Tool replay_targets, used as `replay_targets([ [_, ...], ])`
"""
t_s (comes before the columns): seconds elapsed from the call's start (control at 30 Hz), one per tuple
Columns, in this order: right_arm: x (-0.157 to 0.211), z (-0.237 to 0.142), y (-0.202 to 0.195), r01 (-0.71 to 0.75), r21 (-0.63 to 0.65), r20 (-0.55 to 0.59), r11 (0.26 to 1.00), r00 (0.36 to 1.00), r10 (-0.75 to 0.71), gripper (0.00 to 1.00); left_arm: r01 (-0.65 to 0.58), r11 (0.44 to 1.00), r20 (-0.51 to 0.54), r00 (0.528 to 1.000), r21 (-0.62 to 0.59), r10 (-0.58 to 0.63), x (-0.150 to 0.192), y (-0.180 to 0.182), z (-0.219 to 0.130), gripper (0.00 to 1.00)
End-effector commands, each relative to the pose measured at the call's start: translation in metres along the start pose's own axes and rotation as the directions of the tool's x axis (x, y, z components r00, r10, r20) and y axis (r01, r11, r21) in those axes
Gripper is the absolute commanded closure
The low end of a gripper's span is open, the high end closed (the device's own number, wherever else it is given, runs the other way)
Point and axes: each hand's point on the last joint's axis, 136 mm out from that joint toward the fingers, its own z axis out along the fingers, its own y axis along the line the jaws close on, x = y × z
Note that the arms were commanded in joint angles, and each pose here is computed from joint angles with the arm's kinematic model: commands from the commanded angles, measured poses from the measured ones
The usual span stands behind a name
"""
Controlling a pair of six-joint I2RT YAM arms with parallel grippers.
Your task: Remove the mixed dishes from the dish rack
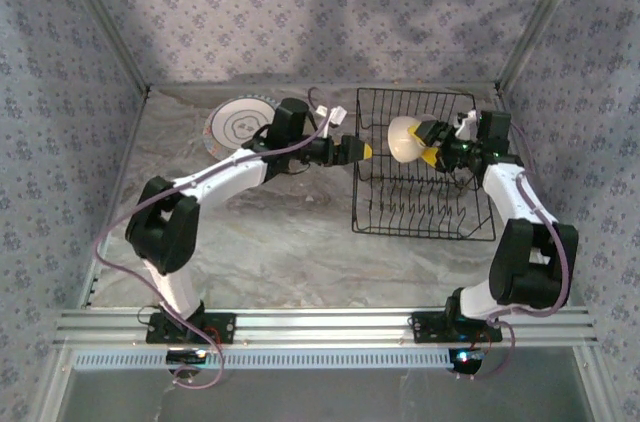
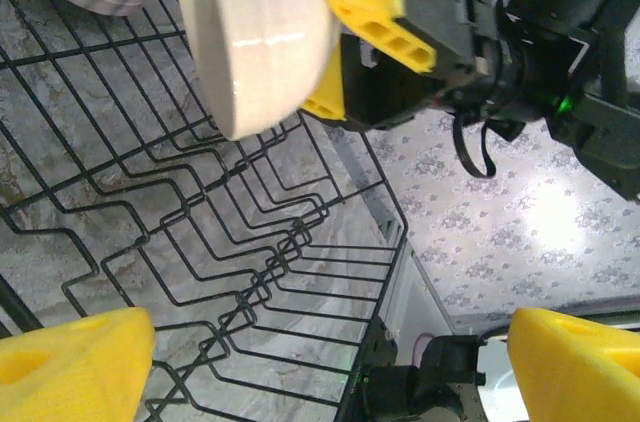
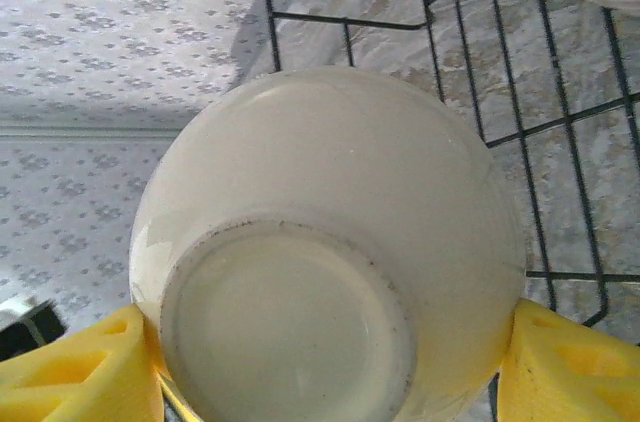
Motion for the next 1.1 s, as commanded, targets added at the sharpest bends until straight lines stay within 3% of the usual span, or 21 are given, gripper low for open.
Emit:
replay_targets([
  [0.0, 0.002, -0.013, 0.037, 0.038, -0.146, -0.002, 0.989, 0.999, -0.039, 0.42, -0.065, 0.993, 0.012, 0.998, 0.1, 0.064, -0.019, -0.024, 0.004, 0.11],
  [0.53, 0.018, -0.022, 0.055, 0.022, -0.248, -0.007, 0.968, 1.0, -0.024, 0.41, -0.15, 0.964, 0.039, 0.989, 0.219, 0.145, -0.049, -0.028, 0.026, 0.15],
  [1.07, 0.029, -0.014, 0.068, 0.012, -0.302, -0.035, 0.953, 0.999, -0.024, 0.41, -0.128, 0.924, 0.08, 0.991, 0.359, 0.107, -0.063, -0.049, 0.029, 0.25],
])
